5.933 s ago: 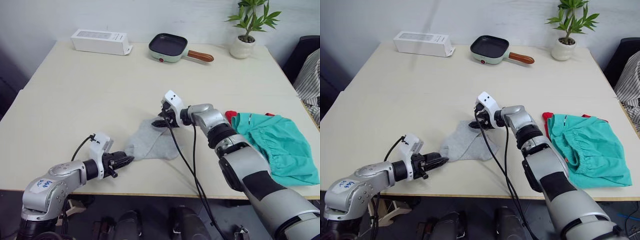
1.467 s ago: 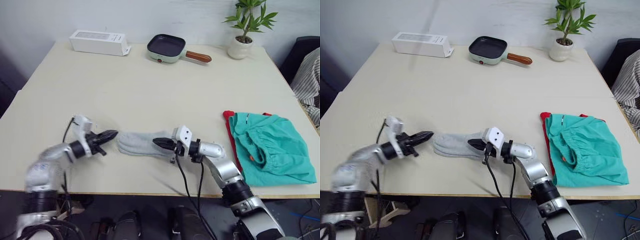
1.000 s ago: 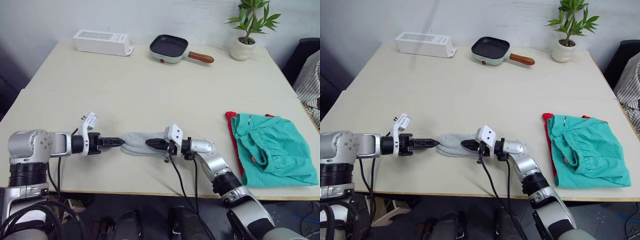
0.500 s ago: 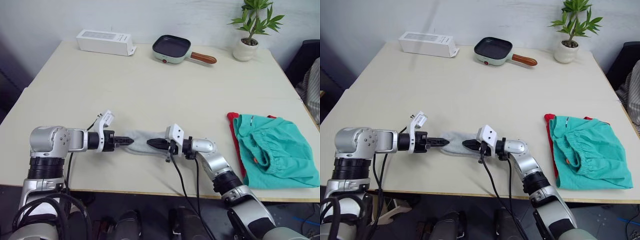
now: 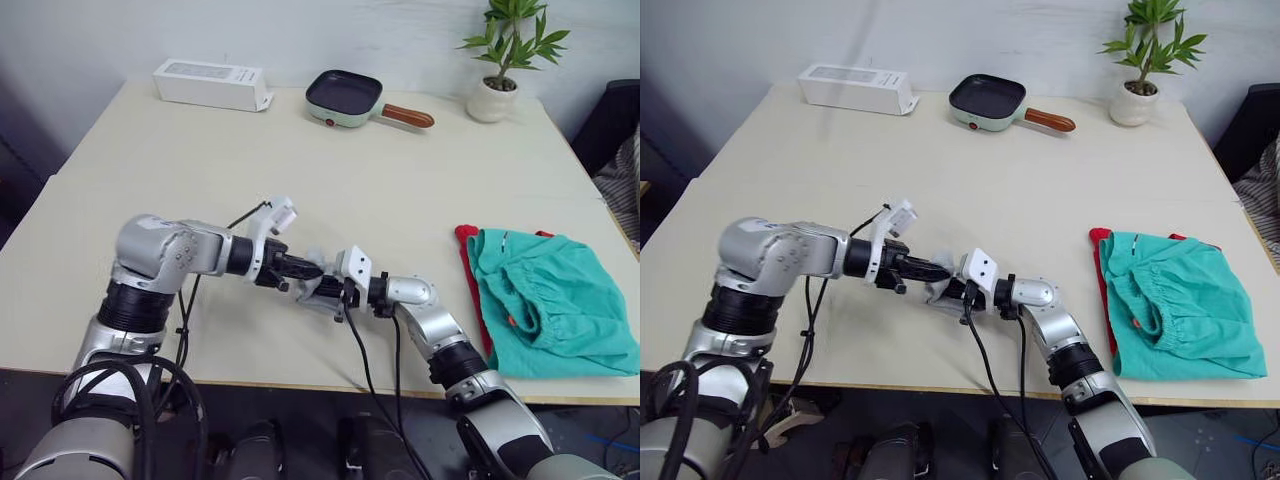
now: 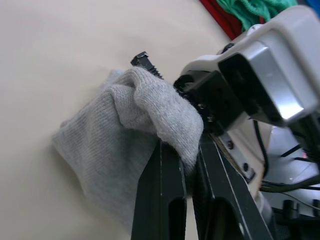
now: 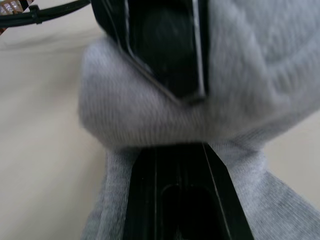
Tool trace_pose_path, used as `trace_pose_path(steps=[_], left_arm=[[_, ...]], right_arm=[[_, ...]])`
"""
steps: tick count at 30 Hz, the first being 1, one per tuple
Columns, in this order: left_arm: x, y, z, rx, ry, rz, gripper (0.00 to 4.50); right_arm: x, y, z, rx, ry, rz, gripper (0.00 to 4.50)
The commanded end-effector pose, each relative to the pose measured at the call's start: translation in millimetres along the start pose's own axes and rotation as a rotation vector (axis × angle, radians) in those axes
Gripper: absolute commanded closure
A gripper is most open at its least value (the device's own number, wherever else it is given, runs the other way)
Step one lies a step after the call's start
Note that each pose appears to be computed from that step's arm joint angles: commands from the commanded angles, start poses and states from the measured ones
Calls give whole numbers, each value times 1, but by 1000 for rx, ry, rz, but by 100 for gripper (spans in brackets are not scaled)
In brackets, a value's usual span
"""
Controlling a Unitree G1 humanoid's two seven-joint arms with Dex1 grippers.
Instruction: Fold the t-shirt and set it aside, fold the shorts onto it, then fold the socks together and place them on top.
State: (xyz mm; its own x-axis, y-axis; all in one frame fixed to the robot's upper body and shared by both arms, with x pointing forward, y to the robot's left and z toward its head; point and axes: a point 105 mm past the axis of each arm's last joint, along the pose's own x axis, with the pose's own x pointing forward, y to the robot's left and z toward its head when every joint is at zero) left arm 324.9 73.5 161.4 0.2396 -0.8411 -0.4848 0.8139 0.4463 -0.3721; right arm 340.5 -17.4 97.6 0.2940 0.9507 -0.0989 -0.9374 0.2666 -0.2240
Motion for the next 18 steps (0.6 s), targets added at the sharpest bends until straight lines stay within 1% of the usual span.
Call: trace_pose_path(steps=[1,3,7,8,11,13,14,16,17,18], left_arm=[[11,-2,3,-11,-56,-66,445],[16,0,-1,-11,-71,-80,445],[22,-3,-5,71,-110,-135,327],[23,-8,-4,110,-141,-173,302],[25,-15,-2,194,-204,-247,204],[26,-16,-4,227,-229,-266,138],[27,-15,-6,245,-226,-267,108],[27,-15,-9,309,-242,-282,41],[25,-15,-10,355,-267,-290,8],[19,-15,-8,399,-310,-299,3]], right_arm=[[-18,-3,-8,36,27,-61,450],[-26,-3,-7,38,27,-76,450],[-47,-1,0,33,27,-107,450],[-54,0,2,35,27,-117,450],[-69,1,5,47,31,-146,450],[-80,1,7,53,38,-173,450],[-87,1,7,59,43,-189,450],[-98,0,8,70,52,-225,450],[-108,-3,7,80,55,-260,450],[-117,-5,8,86,58,-289,450]])
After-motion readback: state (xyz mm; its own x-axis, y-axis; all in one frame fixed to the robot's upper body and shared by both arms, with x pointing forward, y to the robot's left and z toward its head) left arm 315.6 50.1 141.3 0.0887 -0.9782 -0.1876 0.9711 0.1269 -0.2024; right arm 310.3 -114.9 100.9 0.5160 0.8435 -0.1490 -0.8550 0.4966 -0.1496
